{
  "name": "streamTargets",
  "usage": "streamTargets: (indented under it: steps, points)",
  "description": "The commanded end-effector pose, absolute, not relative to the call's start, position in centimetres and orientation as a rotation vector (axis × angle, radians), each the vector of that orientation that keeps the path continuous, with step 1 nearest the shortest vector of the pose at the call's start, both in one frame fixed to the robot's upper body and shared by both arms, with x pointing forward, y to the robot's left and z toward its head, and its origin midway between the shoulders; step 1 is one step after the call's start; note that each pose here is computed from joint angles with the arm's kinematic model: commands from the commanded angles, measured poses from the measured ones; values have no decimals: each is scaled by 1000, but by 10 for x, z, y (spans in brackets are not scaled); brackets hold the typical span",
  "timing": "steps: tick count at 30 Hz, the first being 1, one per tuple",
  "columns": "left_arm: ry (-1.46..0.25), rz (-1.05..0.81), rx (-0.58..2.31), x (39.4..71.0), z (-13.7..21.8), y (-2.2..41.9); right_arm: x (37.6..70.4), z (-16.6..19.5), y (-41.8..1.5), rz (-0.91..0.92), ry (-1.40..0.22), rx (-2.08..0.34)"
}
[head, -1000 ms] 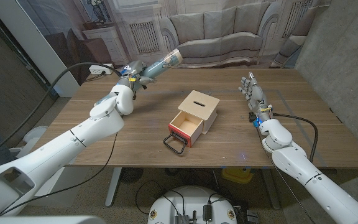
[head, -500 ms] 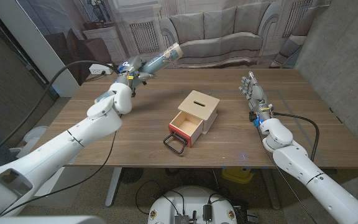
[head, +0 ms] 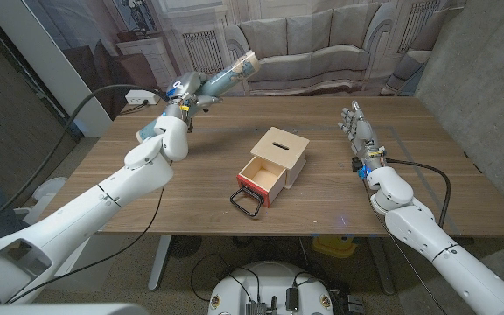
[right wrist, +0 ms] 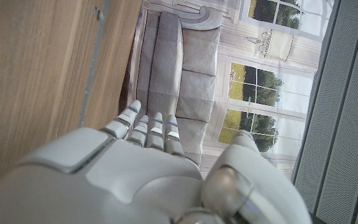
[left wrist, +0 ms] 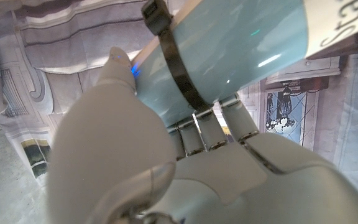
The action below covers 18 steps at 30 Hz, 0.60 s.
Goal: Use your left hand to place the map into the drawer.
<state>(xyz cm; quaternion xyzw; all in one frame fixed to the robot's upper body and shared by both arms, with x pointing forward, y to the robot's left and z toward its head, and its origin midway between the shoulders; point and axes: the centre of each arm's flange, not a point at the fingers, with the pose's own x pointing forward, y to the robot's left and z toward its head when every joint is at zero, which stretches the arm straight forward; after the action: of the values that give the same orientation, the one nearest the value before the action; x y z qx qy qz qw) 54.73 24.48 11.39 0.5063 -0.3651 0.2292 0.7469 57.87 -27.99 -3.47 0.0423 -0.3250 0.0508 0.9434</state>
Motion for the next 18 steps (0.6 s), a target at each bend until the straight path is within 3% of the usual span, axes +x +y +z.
streamTargets:
  steps: [1,18]
  points:
    - [-909,470,1027,540,114,245,575,-34,-281,94,-671,88]
    - [-1112,460,944,522,107,239,573,-31,-280,96,-671,77]
